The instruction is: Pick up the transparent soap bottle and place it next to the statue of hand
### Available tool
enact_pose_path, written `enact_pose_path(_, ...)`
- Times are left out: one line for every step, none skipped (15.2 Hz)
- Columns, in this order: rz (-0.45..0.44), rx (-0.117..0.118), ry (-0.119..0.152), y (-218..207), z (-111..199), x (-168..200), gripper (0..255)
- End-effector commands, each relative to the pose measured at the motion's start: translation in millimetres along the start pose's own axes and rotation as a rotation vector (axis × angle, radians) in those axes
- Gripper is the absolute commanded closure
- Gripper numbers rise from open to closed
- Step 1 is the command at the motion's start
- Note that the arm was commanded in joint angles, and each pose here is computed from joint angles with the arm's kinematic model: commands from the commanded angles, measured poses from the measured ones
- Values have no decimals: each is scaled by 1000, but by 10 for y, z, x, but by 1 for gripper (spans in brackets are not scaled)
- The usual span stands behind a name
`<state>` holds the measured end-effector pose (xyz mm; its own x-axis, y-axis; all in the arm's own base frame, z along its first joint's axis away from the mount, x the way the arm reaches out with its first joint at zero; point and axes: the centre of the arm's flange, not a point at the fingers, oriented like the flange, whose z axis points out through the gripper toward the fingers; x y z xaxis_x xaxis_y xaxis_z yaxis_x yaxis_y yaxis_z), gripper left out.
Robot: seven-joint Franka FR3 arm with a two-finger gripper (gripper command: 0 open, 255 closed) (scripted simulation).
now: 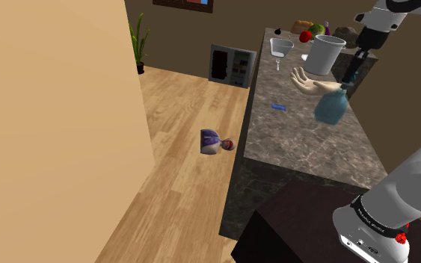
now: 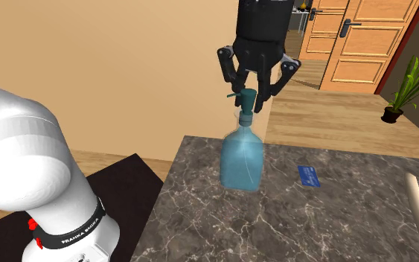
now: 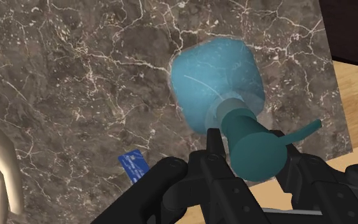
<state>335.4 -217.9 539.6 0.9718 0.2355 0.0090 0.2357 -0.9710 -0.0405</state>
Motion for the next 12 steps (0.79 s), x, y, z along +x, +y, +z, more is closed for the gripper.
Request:
enact_pose_path(0, 0, 0, -8, -98, -4, 255)
enact_pose_path(0, 0, 0, -10, -151, -3, 255)
enact_pose_path(0, 0, 0, -13, -204, -3, 255)
enact_pose_path(0, 0, 0, -15, -256, -2, 255)
enact_pose_path(0, 0, 0, -17, -309, -2, 255)
enact_pose_path(0, 0, 0, -19, -362, -1, 255)
enact_pose_path(0, 0, 0, -21, -415, -1, 255)
enact_pose_path(0, 0, 0, -23, -467, 0, 255)
enact_pose_path(0, 0, 0, -25, -520, 0, 255)
enact_pose_path(0, 0, 0, -28, -573, 1, 255)
enact_pose_path(0, 0, 0, -30, -626, 1, 255)
enact_pose_path(0, 0, 0, -32, -678, 2, 255)
